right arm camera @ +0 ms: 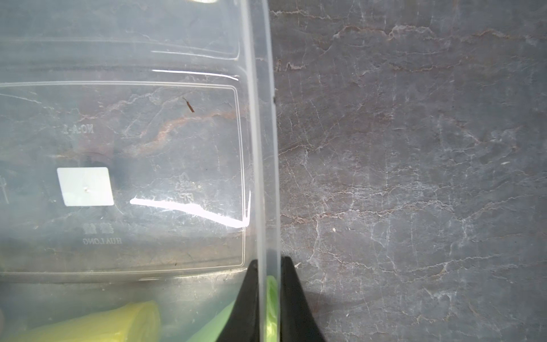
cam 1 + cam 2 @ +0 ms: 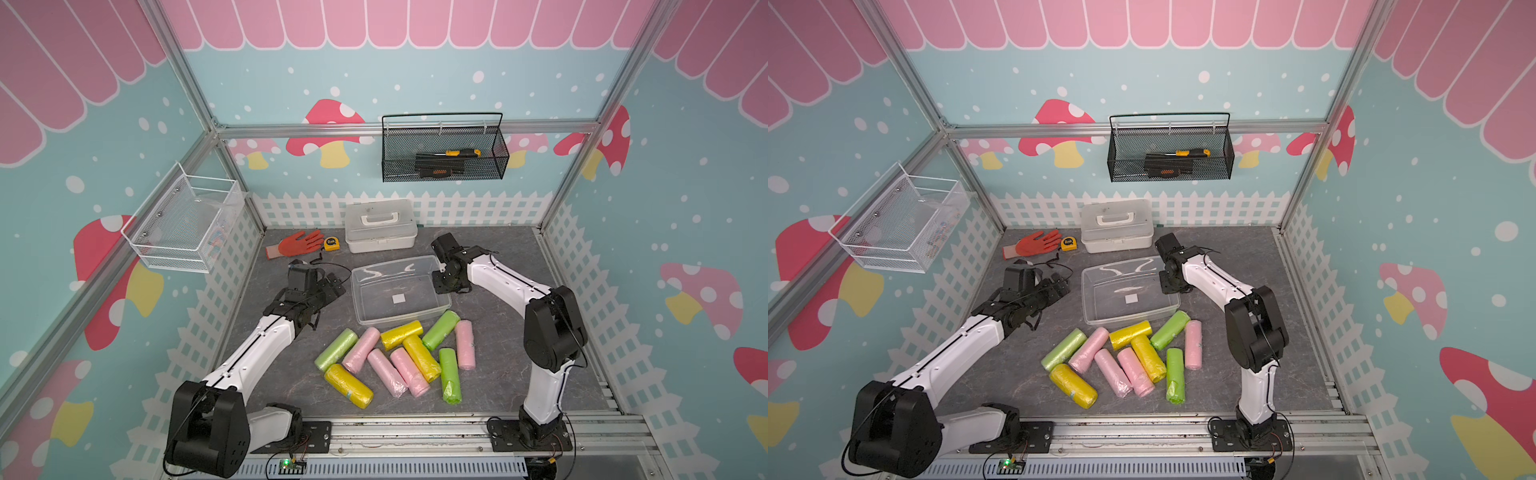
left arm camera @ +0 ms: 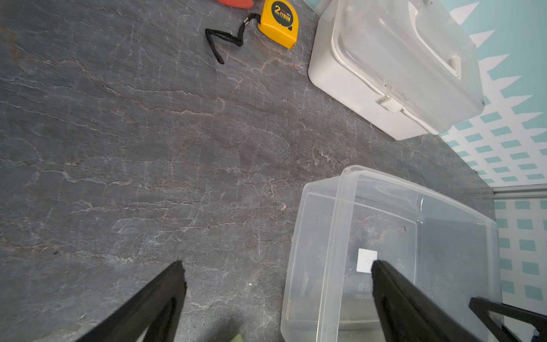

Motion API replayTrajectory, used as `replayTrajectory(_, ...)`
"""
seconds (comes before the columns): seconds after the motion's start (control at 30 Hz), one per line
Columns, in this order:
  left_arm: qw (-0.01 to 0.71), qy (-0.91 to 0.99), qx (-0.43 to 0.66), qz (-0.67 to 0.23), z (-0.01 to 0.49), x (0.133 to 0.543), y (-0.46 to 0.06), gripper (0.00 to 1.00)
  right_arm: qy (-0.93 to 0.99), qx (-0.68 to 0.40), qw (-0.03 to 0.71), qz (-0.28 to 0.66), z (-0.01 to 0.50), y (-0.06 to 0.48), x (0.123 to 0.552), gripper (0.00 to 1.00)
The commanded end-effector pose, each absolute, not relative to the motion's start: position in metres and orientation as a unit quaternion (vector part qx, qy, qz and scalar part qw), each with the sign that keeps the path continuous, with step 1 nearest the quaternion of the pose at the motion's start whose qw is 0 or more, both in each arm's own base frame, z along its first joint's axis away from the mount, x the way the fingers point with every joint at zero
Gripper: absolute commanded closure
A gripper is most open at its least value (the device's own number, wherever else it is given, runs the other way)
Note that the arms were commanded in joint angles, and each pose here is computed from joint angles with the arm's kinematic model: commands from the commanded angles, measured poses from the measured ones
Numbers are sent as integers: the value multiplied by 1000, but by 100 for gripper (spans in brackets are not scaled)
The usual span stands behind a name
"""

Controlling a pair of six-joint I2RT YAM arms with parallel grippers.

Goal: Put the roll of trash bags into the storage box
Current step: Adjust the storage box at the center of the board.

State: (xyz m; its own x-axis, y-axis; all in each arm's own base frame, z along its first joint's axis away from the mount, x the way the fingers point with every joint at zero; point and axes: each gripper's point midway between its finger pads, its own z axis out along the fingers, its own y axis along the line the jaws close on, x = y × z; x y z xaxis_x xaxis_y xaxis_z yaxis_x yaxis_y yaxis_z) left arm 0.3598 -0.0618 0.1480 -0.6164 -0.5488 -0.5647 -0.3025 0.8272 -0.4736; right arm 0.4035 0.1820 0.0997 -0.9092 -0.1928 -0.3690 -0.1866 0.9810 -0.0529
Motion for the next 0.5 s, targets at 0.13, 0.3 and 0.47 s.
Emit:
replayTrajectory(0.13, 370, 885, -231, -165, 155, 361, -64, 2, 980, -94, 177, -21, 99, 170, 400, 68)
replayTrajectory(0.3, 379, 880, -231, -168, 163, 360, -63, 2, 975, -83, 205, -19, 125, 163, 393, 56)
replayTrajectory(0.47, 392, 873, -232, -174, 172, 355, -62, 2, 973, -51, 225, -5, 145, 150, 367, 53)
